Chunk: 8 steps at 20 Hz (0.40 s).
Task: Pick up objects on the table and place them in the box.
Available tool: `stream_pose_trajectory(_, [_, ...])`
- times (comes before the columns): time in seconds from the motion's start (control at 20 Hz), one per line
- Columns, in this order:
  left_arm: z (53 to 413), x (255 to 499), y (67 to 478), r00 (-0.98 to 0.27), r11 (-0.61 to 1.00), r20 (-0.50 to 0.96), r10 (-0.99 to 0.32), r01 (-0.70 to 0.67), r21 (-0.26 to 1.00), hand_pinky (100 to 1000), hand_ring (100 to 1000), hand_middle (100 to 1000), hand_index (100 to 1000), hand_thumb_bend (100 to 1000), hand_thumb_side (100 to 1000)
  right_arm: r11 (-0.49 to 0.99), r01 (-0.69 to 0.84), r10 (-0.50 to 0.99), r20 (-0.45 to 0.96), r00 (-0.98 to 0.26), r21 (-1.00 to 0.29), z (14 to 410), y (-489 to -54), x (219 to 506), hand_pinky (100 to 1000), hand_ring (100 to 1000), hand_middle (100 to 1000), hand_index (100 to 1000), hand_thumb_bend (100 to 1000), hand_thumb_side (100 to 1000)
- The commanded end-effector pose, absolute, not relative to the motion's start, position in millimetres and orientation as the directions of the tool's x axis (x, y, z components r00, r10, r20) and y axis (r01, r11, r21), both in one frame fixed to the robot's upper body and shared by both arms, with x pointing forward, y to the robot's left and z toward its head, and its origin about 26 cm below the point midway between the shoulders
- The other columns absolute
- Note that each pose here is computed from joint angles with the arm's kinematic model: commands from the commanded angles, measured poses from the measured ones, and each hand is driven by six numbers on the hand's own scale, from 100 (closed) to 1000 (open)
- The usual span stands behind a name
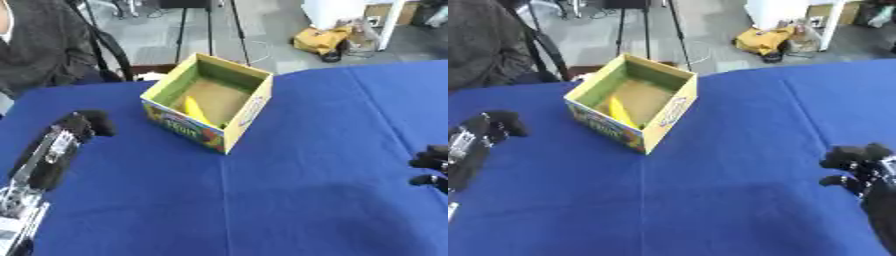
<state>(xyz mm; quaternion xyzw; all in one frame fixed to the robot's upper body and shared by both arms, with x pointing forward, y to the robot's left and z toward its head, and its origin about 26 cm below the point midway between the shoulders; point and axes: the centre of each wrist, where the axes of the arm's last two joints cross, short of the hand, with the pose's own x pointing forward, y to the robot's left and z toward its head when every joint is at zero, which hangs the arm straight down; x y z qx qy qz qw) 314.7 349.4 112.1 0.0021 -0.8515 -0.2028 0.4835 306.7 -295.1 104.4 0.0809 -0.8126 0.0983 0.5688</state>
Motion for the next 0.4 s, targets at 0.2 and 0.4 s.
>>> stream_pose_trajectory(0.2, [124.5, 311.3, 356.0, -0.578, 0.946, 0.794, -0.189, 0.110, 0.305, 693, 594, 522, 701, 100, 542, 0.969, -0.235, -0.015, 0.933, -0.361, -0.075, 111.5, -298.0, 307.2, 578, 722, 656, 736, 100, 887])
stream_pose_trajectory(0.4, [123.7, 311.3, 354.7, -0.585, 0.963, 0.795, -0.161, 0.083, 0.256, 669, 549, 469, 634, 100, 546, 0.969, -0.237, -0.014, 0.932, -0.363, -0.077, 112.1, -298.0, 307.4, 579, 722, 656, 736, 100, 884])
